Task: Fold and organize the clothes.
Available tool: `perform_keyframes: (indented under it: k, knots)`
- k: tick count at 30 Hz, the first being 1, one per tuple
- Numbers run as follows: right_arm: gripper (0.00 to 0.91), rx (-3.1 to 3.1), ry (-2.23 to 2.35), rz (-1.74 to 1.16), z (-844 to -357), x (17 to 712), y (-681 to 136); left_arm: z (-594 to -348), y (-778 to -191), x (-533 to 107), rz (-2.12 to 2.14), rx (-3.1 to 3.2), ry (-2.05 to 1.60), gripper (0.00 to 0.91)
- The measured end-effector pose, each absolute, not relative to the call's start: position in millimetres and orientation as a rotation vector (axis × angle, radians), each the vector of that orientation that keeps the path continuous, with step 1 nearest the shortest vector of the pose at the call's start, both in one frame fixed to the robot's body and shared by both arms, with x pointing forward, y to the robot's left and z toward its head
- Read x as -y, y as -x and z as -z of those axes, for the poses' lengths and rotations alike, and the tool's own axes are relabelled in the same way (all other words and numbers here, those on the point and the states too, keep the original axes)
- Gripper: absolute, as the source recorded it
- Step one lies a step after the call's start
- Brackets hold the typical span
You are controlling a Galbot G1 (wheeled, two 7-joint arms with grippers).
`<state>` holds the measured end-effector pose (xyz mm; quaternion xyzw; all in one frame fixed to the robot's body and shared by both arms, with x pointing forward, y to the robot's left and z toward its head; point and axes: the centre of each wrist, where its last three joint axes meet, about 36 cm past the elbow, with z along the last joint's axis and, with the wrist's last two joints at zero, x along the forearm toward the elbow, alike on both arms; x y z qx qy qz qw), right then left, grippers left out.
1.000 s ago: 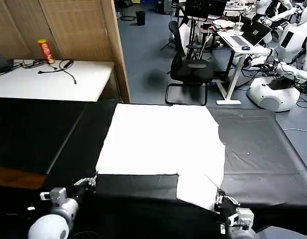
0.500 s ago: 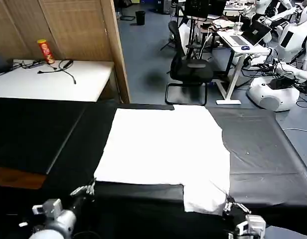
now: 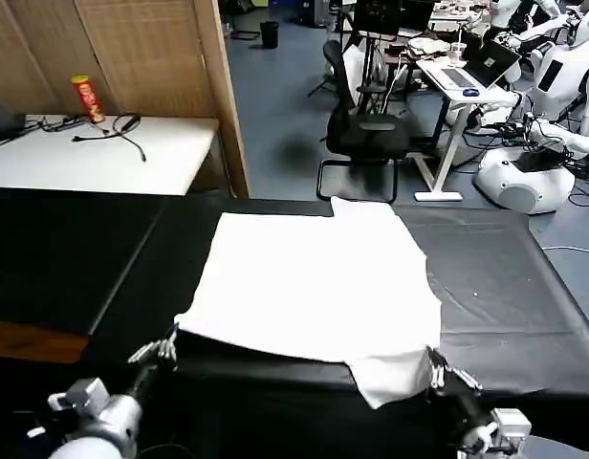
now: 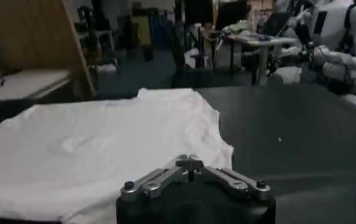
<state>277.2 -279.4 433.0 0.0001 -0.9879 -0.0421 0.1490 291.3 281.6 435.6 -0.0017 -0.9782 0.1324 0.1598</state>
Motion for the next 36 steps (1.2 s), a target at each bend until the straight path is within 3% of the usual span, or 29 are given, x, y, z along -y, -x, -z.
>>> perform_keyframes:
  k: [19,20,21,22,36]
  knots:
    - [0.0,2.867,-0.028,0.047,-400.3,306.2,-420.8,-409.7,-361.4,-291.8,-0.206,2.815,0.016,0.0]
    - [0.137,2.863,-0.03,0.049,-398.2,306.2,-425.3,-408.1,-366.0,-293.2,-0.197,2.813,0.017,0.0]
    - [0.371,2.859,-0.032,0.053,-396.2,307.1,-430.0,-406.8,-371.4,-294.7,-0.185,2.812,0.021,0.575]
    - [0.878,2.857,-0.041,0.056,-395.1,307.6,-432.7,-405.5,-375.8,-295.8,-0.176,2.811,0.025,0.878]
    - [0.878,2.842,-0.199,0.018,-411.4,312.2,-383.9,-397.3,-398.3,-296.1,-0.091,2.819,0.026,0.878]
